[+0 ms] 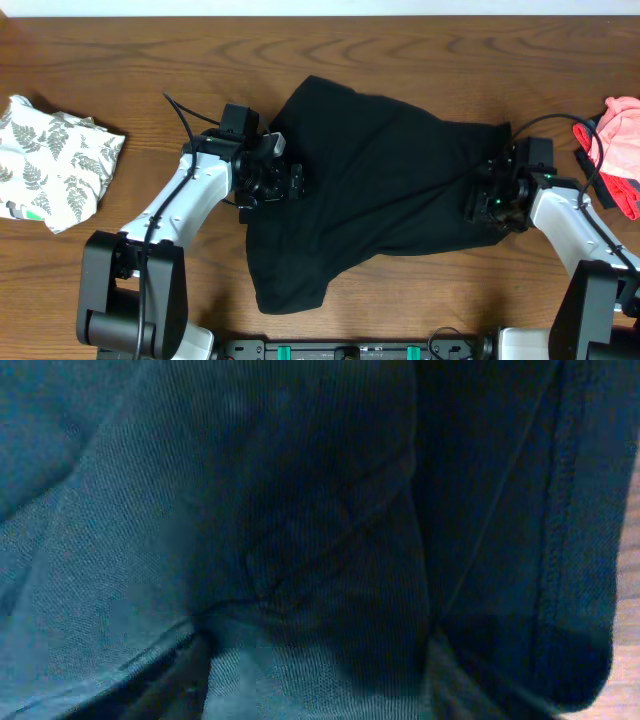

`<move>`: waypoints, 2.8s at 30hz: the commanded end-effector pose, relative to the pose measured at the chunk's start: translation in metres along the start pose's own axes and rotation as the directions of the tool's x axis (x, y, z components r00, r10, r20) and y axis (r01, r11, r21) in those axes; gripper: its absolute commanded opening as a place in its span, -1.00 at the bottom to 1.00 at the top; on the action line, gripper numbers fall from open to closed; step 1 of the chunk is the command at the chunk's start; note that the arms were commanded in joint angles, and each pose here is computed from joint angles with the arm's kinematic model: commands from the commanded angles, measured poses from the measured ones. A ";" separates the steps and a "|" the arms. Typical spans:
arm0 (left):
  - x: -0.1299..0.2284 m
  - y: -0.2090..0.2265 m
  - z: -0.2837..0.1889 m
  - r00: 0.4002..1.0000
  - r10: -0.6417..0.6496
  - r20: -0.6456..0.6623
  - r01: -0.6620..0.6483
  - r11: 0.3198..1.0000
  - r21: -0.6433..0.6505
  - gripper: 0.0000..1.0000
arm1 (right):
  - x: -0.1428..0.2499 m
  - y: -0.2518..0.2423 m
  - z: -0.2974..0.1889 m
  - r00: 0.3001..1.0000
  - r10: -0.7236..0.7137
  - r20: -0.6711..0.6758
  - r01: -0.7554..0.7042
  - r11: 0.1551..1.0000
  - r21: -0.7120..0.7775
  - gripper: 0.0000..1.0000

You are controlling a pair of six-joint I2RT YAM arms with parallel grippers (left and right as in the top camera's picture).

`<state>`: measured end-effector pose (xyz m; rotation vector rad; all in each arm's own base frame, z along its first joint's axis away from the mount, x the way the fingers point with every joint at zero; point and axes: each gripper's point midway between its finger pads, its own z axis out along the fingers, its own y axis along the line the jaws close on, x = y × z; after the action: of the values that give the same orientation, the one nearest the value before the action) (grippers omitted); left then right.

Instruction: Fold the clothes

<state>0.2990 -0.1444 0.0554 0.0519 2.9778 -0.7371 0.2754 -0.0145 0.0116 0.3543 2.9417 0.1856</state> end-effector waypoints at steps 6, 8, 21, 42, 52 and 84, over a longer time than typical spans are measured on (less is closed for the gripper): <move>-0.001 0.000 -0.002 1.000 0.006 0.009 -0.006 1.000 -0.006 0.95 | 0.002 0.000 0.001 1.000 0.006 -0.003 -0.006 1.000 -0.011 -0.81; -0.001 0.000 -0.002 1.000 0.006 0.009 -0.006 1.000 -0.006 0.95 | 0.002 0.000 0.000 1.000 0.006 -0.003 -0.006 1.000 -0.011 -0.88; -0.001 0.000 -0.002 1.000 0.006 0.009 -0.006 1.000 -0.006 0.95 | 0.005 -0.002 -0.007 0.998 0.055 -0.034 -0.055 0.998 0.012 -0.97; -0.001 0.000 -0.002 1.000 0.006 0.009 -0.006 1.000 -0.006 0.95 | 0.044 -0.057 -0.071 0.932 0.309 -0.190 -0.218 0.895 0.389 -0.97; -0.001 0.000 -0.002 1.000 0.006 0.009 -0.006 1.000 -0.006 0.95 | 0.066 -0.052 -0.078 0.898 0.342 -0.278 -0.218 0.893 0.393 -0.65; -0.128 -0.074 0.001 0.809 0.296 0.508 -0.356 0.934 0.023 0.43 | -0.074 -0.020 0.002 0.994 0.097 -0.053 -0.090 0.987 0.134 -0.97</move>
<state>0.4160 -0.2115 0.1144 0.3303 2.3196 -0.7681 0.3437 -0.0544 0.0286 0.5493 2.9765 0.0063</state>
